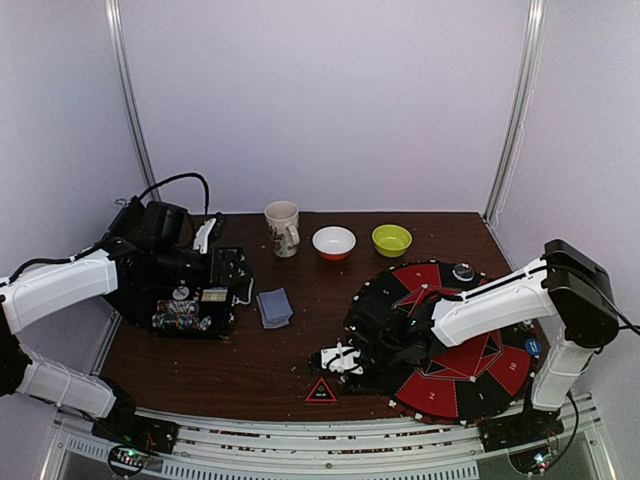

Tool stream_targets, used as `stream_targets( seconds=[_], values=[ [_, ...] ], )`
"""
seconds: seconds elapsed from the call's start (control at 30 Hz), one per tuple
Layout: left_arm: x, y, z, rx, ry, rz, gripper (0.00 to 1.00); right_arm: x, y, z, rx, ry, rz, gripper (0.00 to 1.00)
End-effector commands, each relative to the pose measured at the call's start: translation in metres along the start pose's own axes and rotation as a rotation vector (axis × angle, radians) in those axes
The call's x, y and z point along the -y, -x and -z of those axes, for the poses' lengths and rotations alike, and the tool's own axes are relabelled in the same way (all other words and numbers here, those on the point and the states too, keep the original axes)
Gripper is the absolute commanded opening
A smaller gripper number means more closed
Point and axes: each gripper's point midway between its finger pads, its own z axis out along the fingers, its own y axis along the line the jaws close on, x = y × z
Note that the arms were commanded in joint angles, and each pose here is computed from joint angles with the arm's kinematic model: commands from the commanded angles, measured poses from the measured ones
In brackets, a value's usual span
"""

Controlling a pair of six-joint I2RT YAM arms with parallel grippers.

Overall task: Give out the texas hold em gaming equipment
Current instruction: Place the poker chips pile in the big blind area.

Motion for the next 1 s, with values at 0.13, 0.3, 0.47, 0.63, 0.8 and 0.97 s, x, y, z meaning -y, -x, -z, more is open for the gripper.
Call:
stream_targets(
  seconds=[0.13, 0.3, 0.47, 0.63, 0.8, 0.97],
  values=[
    [-0.001, 0.009, 0.001, 0.019, 0.017, -0.031, 0.56, -0.002, 0.002, -0.007, 0.039, 0.032, -0.017, 0.0],
    [0.0, 0.011, 0.004, 0.026, 0.023, -0.039, 0.56, 0.0, -0.005, -0.009, 0.012, 0.048, -0.037, 0.07],
    [-0.002, 0.011, 0.006, 0.028, 0.037, -0.045, 0.57, -0.001, -0.015, -0.011, -0.022, 0.044, -0.057, 0.17],
    [-0.001, 0.013, 0.008, 0.033, 0.042, -0.05, 0.57, -0.001, -0.021, -0.012, -0.039, 0.042, -0.067, 0.24],
    [-0.001, 0.015, 0.01, 0.037, 0.051, -0.056, 0.57, 0.002, -0.025, -0.011, -0.053, 0.028, -0.07, 0.29],
    [-0.002, 0.016, 0.011, 0.04, 0.057, -0.056, 0.57, 0.004, -0.027, -0.01, -0.059, 0.02, -0.067, 0.34]
  ],
)
